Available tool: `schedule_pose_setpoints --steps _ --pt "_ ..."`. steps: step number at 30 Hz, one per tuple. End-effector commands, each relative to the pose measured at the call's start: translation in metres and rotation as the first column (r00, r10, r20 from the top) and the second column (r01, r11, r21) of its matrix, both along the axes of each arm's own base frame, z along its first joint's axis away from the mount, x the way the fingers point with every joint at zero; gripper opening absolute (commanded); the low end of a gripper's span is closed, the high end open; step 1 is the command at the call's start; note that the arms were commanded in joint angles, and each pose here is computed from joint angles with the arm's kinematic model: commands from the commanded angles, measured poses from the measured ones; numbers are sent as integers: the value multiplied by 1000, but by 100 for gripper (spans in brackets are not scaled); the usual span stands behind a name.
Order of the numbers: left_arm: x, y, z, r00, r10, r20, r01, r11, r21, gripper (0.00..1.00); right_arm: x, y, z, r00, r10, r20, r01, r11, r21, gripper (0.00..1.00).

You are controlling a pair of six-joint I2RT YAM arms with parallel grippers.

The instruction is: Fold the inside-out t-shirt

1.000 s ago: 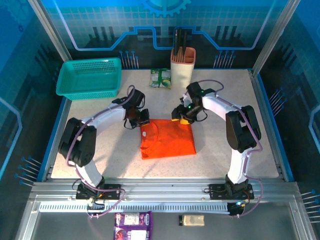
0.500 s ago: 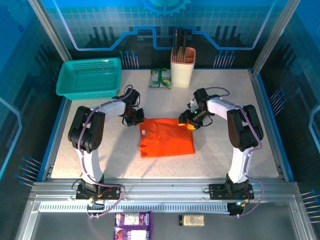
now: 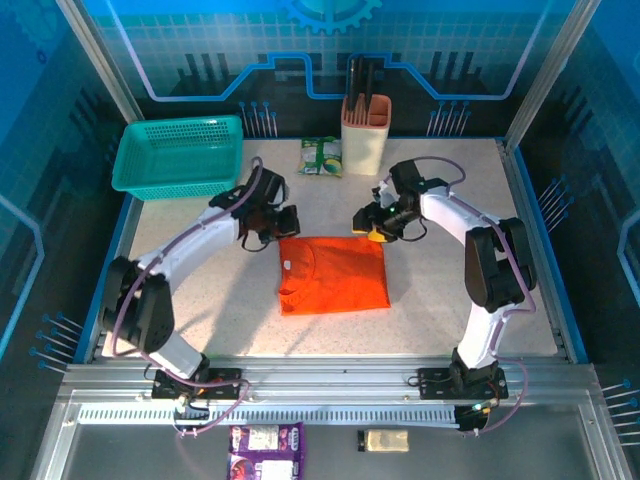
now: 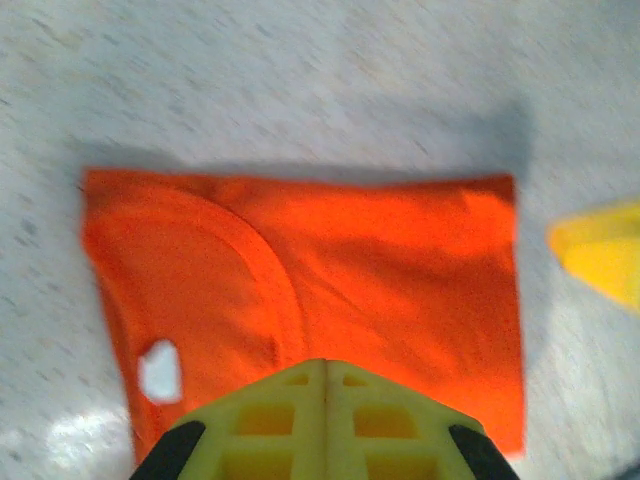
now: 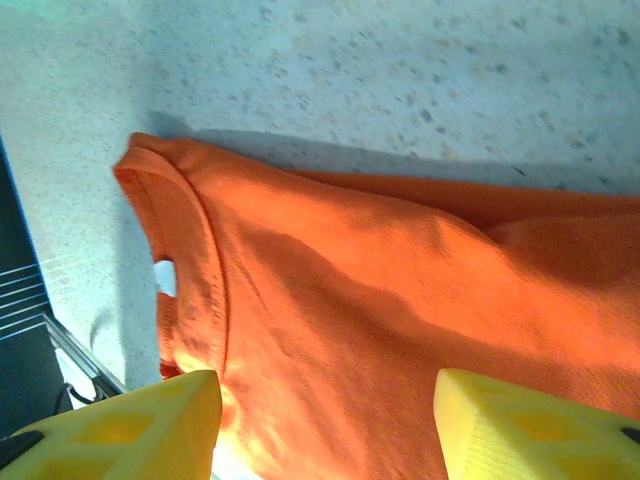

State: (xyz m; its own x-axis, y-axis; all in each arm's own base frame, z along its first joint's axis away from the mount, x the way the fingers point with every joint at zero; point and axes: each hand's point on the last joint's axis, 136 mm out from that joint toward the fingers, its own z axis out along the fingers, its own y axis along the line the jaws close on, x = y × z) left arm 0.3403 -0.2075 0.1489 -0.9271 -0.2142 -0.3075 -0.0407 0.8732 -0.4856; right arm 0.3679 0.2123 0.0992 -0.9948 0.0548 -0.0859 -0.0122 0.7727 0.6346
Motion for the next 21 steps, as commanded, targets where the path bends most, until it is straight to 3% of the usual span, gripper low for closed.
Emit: schedule_pose_setpoints --steps 1,10,21 --pt "-47 -12 -28 993 -9 -119 9 1000 2 2 0 20 1 997 71 -21 -70 996 53 59" --pt "-117 -29 -81 970 -9 -244 10 1000 3 2 7 42 -16 983 173 -64 -170 984 53 58" --pt "-136 -18 -107 953 25 -301 -18 1000 25 1 8 46 -46 964 240 -115 -238 971 29 57"
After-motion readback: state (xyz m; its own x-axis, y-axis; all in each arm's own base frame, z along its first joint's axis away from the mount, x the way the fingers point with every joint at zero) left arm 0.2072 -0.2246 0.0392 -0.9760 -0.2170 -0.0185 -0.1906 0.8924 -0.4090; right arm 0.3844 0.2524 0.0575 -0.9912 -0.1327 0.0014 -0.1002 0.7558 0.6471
